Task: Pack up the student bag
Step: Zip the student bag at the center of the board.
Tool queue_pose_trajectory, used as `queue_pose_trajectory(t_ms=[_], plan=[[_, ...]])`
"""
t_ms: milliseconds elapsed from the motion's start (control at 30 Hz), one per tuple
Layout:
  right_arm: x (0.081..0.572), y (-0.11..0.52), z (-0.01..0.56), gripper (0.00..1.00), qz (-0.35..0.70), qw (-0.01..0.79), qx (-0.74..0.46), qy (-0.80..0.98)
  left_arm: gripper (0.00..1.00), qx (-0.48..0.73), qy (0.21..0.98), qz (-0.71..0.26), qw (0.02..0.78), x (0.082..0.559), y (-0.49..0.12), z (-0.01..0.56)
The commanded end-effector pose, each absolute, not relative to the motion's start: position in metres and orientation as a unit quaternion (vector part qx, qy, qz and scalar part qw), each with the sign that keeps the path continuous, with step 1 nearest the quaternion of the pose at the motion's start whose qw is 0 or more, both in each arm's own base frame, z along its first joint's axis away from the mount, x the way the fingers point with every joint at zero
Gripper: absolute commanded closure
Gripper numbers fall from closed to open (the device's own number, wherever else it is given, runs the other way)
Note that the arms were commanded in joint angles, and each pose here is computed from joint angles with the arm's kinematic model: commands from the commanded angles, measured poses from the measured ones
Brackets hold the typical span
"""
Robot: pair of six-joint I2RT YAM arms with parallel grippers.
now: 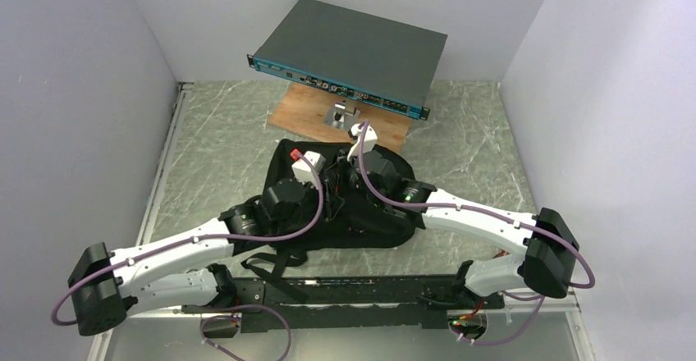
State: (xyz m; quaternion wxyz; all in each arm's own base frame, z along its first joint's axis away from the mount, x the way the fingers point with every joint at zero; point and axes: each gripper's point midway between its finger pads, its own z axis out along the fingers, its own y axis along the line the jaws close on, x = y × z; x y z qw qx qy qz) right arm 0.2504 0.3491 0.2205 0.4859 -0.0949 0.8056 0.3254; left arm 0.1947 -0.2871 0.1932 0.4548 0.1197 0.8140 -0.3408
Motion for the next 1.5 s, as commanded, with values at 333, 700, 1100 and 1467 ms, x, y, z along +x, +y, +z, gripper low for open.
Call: queue_pose_trajectory(t_ms=[333,700,1100,1467], plan=[[0.284,0.343,0.281,1.00,0.311,0.576,-0.064,0.753,1.00,0.117,0.875,-0.233,0.408,0.188,-0.248,0.091],[0.380,0.324,0.271,1.00,0.175,0.654,-0.109,0.728,1.00,0.124,0.887,-0.293,0.334,0.139,-0.233,0.045],[0.367,0.330,0.266,0.87,0.148,0.627,-0.212,0.735,0.85,0.135,0.875,-0.291,0.362,0.149,-0.238,0.073],[0.260,0.262,0.330,0.34,0.236,0.586,-0.235,0.739,0.31,0.171,0.790,-0.299,0.507,0.180,-0.235,0.204]])
